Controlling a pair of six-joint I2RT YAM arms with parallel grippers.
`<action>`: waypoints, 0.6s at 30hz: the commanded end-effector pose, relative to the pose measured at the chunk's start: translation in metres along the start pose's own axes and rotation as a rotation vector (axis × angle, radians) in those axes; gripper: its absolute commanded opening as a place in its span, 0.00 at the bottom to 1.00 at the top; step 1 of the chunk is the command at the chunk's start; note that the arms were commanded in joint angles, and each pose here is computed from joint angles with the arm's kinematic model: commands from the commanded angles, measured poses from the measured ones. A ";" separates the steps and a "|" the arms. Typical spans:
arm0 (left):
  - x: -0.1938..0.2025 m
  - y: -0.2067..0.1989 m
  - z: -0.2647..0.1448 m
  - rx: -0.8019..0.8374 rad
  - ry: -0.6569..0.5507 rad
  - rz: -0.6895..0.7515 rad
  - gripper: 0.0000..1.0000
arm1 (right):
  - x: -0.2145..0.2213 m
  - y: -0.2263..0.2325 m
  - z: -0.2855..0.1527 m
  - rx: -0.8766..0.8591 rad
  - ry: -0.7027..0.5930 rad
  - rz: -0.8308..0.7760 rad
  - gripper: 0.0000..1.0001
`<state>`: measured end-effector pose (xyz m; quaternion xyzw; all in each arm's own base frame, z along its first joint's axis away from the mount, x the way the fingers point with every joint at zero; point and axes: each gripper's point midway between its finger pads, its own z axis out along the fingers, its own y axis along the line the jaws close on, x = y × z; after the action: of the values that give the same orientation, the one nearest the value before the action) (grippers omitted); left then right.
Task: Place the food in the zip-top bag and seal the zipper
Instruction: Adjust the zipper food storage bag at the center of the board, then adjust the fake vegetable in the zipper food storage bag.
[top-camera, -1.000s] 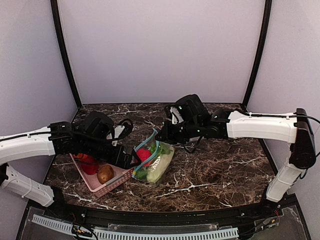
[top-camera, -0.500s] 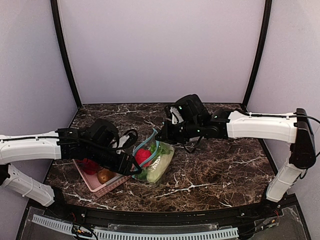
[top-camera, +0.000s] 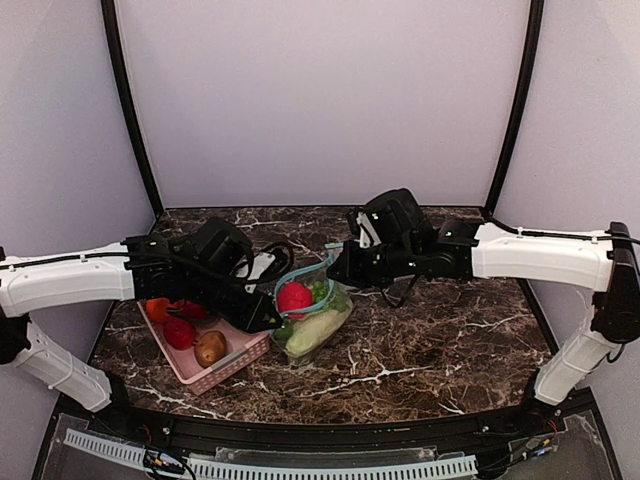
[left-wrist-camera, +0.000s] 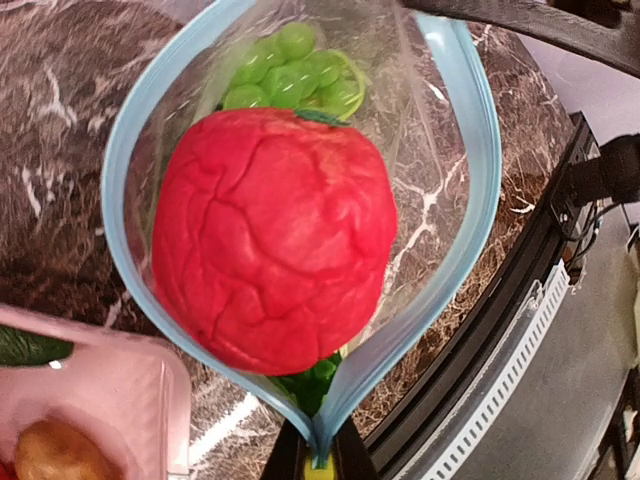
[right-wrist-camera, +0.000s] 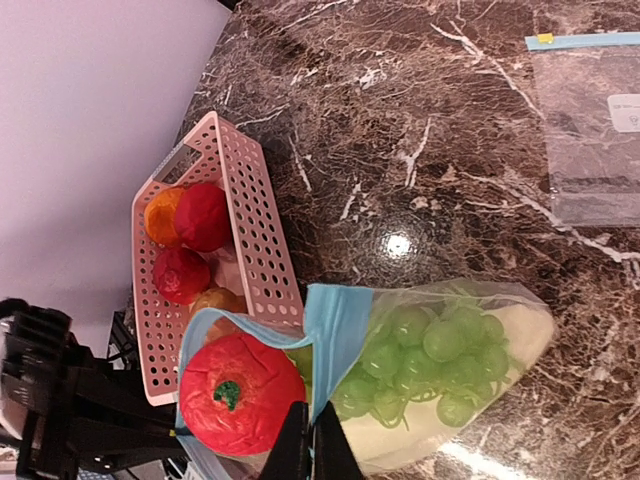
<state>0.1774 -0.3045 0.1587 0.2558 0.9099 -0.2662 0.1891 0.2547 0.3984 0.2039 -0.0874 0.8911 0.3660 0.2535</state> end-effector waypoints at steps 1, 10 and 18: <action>-0.019 -0.016 -0.003 0.016 0.019 0.271 0.01 | -0.017 -0.011 -0.031 0.057 -0.093 -0.013 0.14; -0.025 -0.013 0.002 -0.012 0.080 0.652 0.01 | -0.018 -0.045 -0.081 0.179 -0.151 -0.075 0.59; -0.033 -0.004 -0.006 -0.072 -0.062 0.676 0.01 | -0.012 0.005 -0.093 -0.014 -0.097 -0.283 0.52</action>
<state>0.1973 -0.3184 0.1672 0.5194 0.7966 -0.1686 0.2592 0.2412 0.3190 0.2569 -0.1207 0.8747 0.3155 0.3474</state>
